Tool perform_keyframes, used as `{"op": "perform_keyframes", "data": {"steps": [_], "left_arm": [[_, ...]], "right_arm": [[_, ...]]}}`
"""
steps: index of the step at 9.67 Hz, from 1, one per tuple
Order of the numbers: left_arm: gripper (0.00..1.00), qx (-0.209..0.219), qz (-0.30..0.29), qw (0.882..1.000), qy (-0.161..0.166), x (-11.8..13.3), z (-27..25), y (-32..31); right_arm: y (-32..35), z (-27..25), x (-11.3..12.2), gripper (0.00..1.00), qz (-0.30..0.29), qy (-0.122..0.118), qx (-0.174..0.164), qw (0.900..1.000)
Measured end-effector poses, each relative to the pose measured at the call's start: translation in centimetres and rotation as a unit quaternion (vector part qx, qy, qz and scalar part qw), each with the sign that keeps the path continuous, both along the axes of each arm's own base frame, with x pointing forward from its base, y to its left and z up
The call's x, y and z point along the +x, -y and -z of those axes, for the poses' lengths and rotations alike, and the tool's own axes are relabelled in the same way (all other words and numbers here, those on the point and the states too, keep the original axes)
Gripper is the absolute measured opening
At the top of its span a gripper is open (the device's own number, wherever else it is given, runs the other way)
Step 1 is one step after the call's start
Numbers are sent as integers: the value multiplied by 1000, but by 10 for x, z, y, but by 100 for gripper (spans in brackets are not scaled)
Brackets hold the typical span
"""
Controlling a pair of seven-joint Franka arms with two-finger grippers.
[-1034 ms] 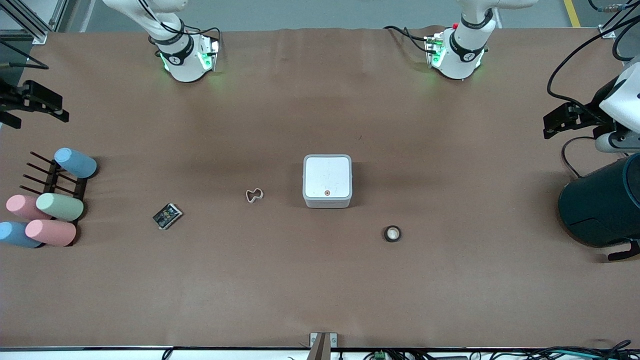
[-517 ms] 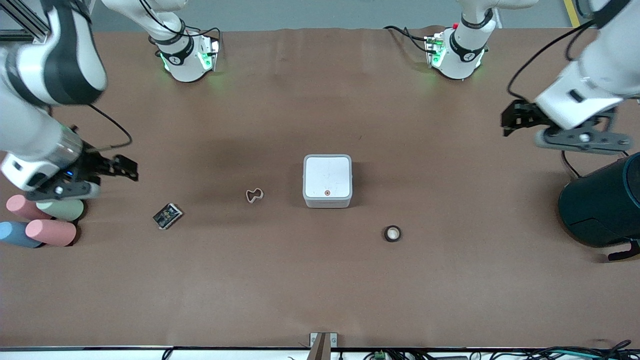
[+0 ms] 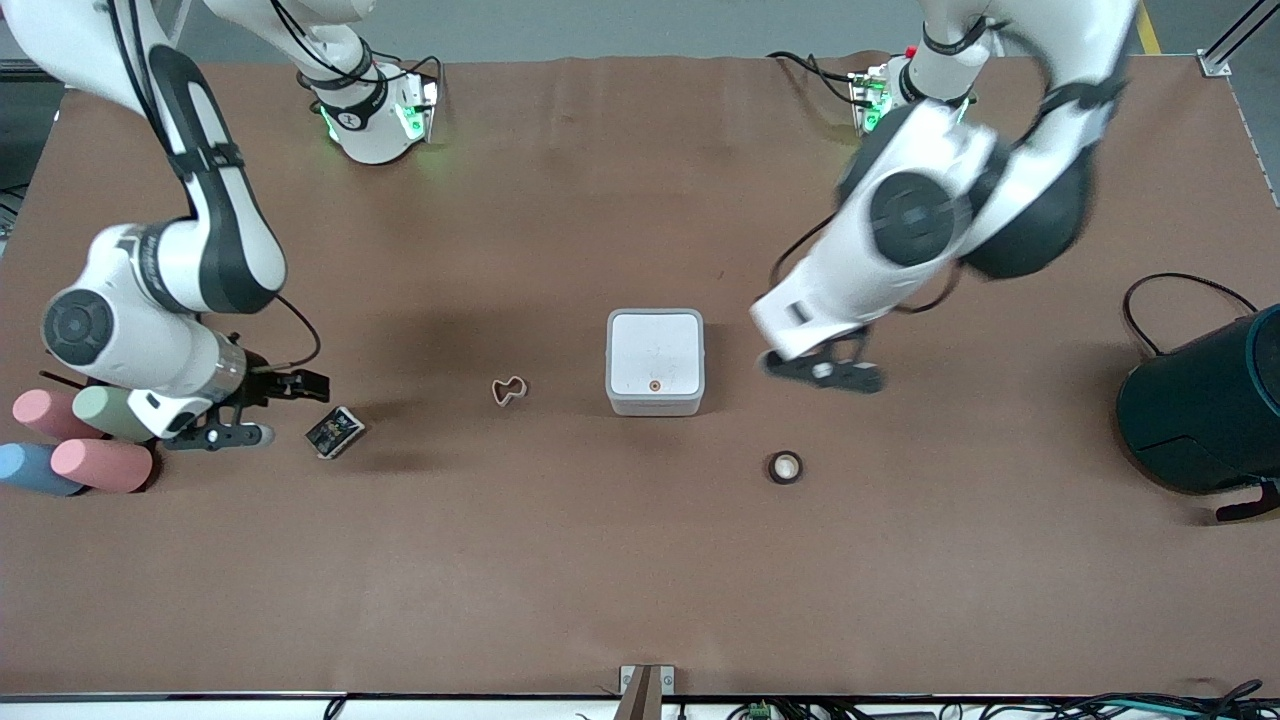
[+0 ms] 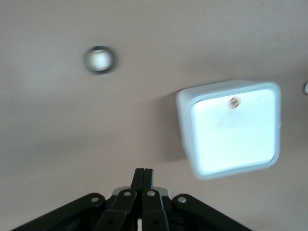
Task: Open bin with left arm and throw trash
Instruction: 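Lift the bin lid with the left gripper while the right gripper grasps the packet, then carry the packet to the bin while the left gripper grasps the tape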
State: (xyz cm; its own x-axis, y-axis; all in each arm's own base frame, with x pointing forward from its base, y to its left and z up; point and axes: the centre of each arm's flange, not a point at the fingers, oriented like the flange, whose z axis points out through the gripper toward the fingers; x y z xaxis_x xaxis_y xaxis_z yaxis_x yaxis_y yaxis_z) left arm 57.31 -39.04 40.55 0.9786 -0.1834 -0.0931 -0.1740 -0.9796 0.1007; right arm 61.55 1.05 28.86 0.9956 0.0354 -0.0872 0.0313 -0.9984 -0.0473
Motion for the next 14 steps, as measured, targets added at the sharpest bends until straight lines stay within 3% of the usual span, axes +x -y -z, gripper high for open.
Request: {"op": "perform_keyframes", "data": {"steps": [3,5,7,10,13,14], "left_arm": [[1,-47,-34,997,45,2,63,55],[1,-50,-64,995,49,-6,91,77],[1,-57,-84,994,49,-6,113,84],[1,-53,-93,993,46,-2,108,80],[1,-9,-103,994,29,16,32,28],[1,-5,-95,995,34,25,12,6]], "right_arm": [[25,66,4,100,67,-8,26,997],[16,81,7,100,135,-3,26,991],[10,89,8,100,163,1,23,986],[15,107,5,100,170,-11,18,985],[12,116,3,93,165,-14,6,986],[11,115,4,86,164,-12,4,986]]}}
